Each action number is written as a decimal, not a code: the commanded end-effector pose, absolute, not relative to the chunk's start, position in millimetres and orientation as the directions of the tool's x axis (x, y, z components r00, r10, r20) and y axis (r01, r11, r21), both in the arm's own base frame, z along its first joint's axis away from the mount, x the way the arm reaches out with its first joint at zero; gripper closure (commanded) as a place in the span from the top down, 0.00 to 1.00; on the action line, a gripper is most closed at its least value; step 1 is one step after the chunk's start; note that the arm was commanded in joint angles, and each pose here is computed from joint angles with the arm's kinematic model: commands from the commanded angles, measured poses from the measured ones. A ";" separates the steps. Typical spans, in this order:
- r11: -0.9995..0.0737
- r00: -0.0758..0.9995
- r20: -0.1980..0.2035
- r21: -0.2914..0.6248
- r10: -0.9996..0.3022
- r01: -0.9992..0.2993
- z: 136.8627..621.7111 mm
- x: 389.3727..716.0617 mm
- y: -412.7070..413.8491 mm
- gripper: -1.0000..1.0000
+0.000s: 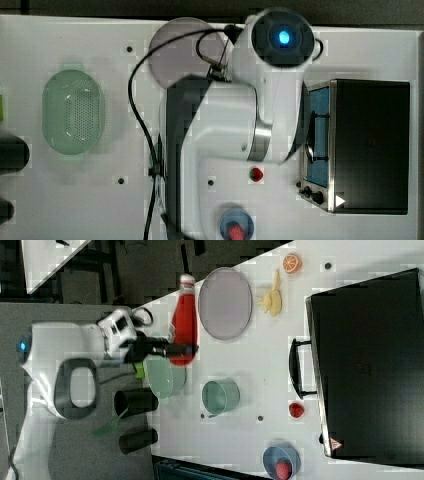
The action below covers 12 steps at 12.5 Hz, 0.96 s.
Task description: Pick ketchup from plate and place it on table.
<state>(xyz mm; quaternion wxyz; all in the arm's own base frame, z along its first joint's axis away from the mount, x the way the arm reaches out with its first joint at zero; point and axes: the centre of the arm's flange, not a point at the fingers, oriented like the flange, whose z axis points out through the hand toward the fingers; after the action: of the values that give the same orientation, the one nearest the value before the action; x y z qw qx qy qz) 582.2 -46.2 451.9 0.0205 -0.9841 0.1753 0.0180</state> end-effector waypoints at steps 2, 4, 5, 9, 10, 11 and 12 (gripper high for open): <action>-0.911 0.908 -0.085 -0.009 -0.411 -0.413 380.5 546.4 -36.5 0.63; -0.909 0.907 -0.078 -0.009 -0.414 -0.416 345.3 530.4 -35.7 0.63; -0.908 0.906 -0.072 -0.011 -0.417 -0.418 327.5 523.6 -35.8 0.63; -0.906 0.904 -0.077 -0.012 -0.421 -0.423 266.3 506.7 -34.9 0.63; -0.906 0.904 -0.079 -0.013 -0.421 -0.423 254.2 506.0 -34.4 0.63; -0.906 0.903 -0.082 -0.014 -0.421 -0.424 242.7 505.4 -34.3 0.63; -0.905 0.903 -0.085 -0.014 -0.422 -0.425 232.5 504.9 -34.2 0.63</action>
<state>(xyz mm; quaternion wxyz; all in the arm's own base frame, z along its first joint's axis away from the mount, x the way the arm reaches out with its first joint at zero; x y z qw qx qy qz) 492.3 -35.9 212.6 0.0132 -0.9783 0.1921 0.0761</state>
